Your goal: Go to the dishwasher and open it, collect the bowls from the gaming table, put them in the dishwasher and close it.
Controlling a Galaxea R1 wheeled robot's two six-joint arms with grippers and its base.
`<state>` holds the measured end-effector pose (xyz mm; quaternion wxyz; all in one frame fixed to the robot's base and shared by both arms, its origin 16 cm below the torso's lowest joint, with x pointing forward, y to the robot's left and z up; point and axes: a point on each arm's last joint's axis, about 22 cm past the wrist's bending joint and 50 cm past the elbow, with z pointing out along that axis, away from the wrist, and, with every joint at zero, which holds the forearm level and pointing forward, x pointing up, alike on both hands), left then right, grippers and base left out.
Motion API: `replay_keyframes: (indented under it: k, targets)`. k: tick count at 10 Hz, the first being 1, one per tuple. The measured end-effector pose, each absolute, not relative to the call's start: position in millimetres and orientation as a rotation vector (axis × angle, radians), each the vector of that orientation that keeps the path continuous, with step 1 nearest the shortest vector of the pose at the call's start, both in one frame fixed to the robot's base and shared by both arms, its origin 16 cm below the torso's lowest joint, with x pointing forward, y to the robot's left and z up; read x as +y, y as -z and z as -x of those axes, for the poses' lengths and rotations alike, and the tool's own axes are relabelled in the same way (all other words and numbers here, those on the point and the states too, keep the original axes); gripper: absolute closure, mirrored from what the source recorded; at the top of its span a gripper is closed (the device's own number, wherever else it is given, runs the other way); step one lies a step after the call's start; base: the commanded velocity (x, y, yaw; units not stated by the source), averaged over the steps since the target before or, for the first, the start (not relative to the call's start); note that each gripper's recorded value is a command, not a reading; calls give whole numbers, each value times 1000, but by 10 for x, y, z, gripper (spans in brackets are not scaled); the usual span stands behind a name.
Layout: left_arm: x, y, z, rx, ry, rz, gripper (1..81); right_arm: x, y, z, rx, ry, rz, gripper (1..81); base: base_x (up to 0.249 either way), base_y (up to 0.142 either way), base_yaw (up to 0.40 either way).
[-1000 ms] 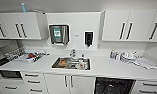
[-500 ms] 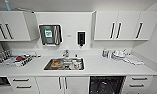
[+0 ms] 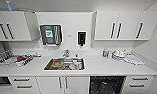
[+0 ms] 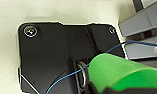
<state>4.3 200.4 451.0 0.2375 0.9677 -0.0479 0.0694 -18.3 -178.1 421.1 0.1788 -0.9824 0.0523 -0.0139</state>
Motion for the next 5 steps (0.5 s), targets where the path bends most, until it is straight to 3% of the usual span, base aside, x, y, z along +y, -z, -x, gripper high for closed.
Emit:
replay_keyframes:
  k: [5]
  targets:
    - [2011, -4513, -112, -134, -202, -2653, 811, -1784, -4213, 141, 144, 48, 2778, 811, 123, 0, 0]
